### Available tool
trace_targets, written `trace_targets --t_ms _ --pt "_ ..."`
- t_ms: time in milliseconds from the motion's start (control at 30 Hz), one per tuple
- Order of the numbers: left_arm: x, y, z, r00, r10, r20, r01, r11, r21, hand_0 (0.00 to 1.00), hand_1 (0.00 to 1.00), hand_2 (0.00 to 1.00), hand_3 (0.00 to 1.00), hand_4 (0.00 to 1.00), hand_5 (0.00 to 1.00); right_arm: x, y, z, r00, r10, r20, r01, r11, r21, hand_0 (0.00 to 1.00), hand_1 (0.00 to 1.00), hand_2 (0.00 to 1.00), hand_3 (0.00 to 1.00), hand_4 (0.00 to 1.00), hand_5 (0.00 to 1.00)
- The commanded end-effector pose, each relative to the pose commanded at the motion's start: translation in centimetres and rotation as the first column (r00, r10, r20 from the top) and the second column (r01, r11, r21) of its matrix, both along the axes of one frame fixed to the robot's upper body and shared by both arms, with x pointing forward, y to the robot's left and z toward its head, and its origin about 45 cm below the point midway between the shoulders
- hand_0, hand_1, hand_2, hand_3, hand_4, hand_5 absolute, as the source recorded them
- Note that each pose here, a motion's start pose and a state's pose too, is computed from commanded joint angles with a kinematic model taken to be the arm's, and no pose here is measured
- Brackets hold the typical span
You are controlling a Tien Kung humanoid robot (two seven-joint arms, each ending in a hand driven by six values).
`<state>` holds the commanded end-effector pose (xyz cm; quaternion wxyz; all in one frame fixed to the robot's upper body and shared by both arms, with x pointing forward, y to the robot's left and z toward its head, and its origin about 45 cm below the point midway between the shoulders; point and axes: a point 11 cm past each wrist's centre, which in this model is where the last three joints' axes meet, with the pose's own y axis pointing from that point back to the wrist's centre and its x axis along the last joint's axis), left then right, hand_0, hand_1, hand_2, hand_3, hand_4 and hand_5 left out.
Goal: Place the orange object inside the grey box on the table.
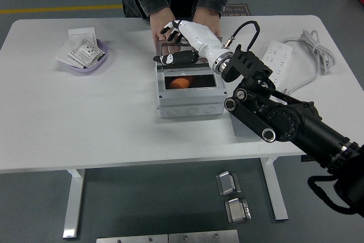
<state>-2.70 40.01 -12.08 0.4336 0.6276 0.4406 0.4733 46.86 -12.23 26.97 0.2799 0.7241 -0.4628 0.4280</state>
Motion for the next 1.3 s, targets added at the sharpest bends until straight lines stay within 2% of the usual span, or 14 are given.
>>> trace_targets --t_ms 100,267,467,633,933,1300 --pt "0.03 0.0 0.0 1.0 -0.002 -0.001 0.002 1.0 0.0 0.682 0.684 0.61 0.689 0.701 0.472 0.9 -0.5 0.5 1.0 -0.02 0.003 0.02 1.0 -0.003 0.665 0.549 0.626 0.736 0.954 0.494" --pt "0.25 0.2 0.1 1.0 -0.01 -0.001 0.01 1.0 0.002 0.682 0.684 0.609 0.683 0.696 0.468 2.0 -0.6 0.2 0.999 -0.036 -0.008 0.036 0.999 -0.013 0.667 0.551 0.628 0.736 0.955 0.503" --pt "0.96 0.4 0.1 1.0 -0.022 0.009 0.022 1.0 0.003 0.682 0.684 0.609 0.682 0.694 0.467 3.1 -0.9 -0.8 0.998 -0.062 -0.031 0.061 0.998 -0.033 0.67 0.549 0.63 0.738 0.952 0.503" --pt "1.49 0.3 0.1 0.999 -0.033 0.016 0.033 0.999 0.001 0.682 0.684 0.609 0.681 0.695 0.468 3.8 -2.9 -2.0 0.992 -0.112 -0.054 0.109 0.993 -0.055 0.676 0.547 0.632 0.737 0.947 0.501" --pt "1.7 0.2 0.1 0.999 -0.037 0.021 0.038 0.999 -0.001 0.682 0.683 0.609 0.68 0.694 0.467 3.5 -3.5 -3.2 0.99 -0.121 -0.071 0.117 0.991 -0.059 0.676 0.54 0.632 0.738 0.943 0.513" --pt "1.72 0.0 0.0 0.999 -0.033 0.026 0.033 0.999 -0.003 0.681 0.683 0.609 0.68 0.692 0.468 2.2 -1.8 -3.0 0.997 -0.052 -0.061 0.05 0.998 -0.035 0.678 0.528 0.625 0.733 0.94 0.528"
